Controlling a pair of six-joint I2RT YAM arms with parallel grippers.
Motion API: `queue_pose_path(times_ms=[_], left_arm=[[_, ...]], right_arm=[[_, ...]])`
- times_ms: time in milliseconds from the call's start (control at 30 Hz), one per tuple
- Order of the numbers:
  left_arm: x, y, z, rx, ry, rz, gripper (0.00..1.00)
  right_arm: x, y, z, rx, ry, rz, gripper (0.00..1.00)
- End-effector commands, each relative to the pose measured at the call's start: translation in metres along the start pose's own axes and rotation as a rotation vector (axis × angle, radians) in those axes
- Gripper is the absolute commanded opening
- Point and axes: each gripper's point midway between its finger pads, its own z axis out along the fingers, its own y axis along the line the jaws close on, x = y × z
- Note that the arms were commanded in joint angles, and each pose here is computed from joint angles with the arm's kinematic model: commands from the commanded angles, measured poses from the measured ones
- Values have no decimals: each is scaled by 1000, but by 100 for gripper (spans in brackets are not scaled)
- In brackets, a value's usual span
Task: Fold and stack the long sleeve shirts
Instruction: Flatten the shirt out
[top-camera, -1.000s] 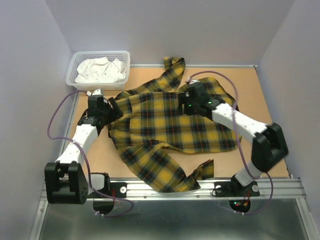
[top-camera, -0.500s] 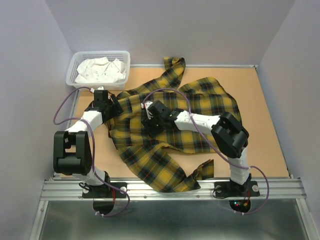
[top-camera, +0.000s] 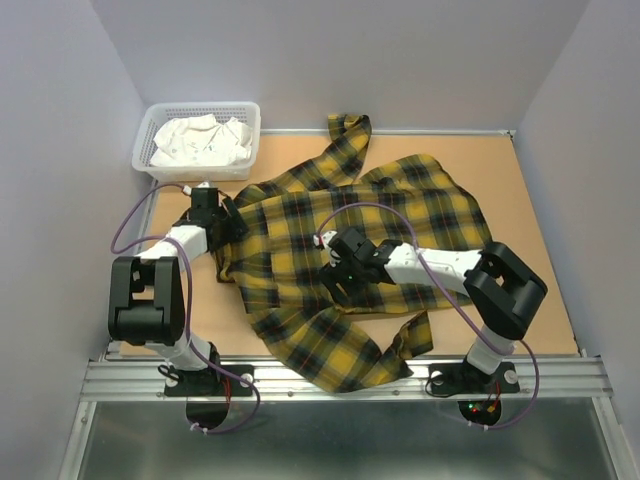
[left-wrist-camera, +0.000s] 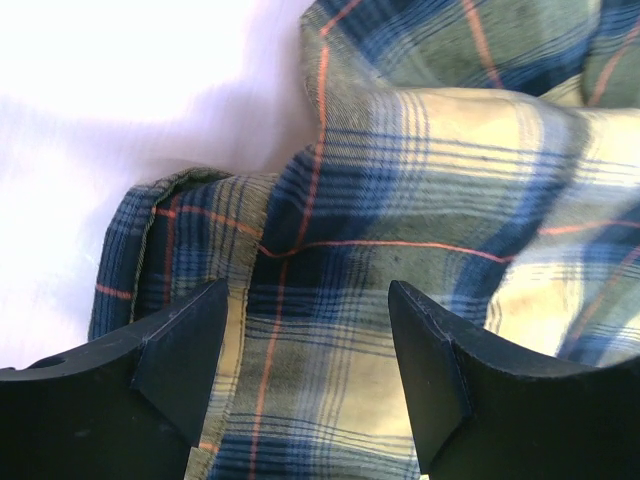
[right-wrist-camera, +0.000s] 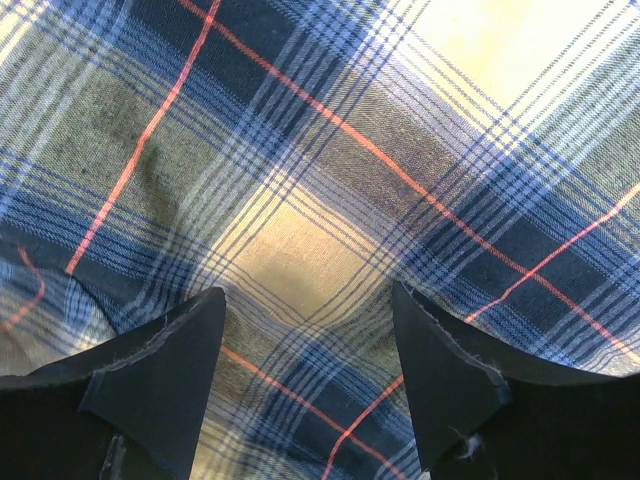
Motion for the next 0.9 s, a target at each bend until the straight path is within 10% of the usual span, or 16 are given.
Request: queue_pose_path(times_ms=[0, 467, 867], left_arm=[[6, 7, 2, -11, 3, -4, 76], [24, 22, -17, -48, 36, 33, 77], [-70, -50, -72, 138, -235, 160, 77]], right_arm=[[49, -5, -10, 37, 173, 24, 73], [67, 2, -48, 26, 330, 64, 79], [-73, -106, -110, 193, -140, 330, 78]])
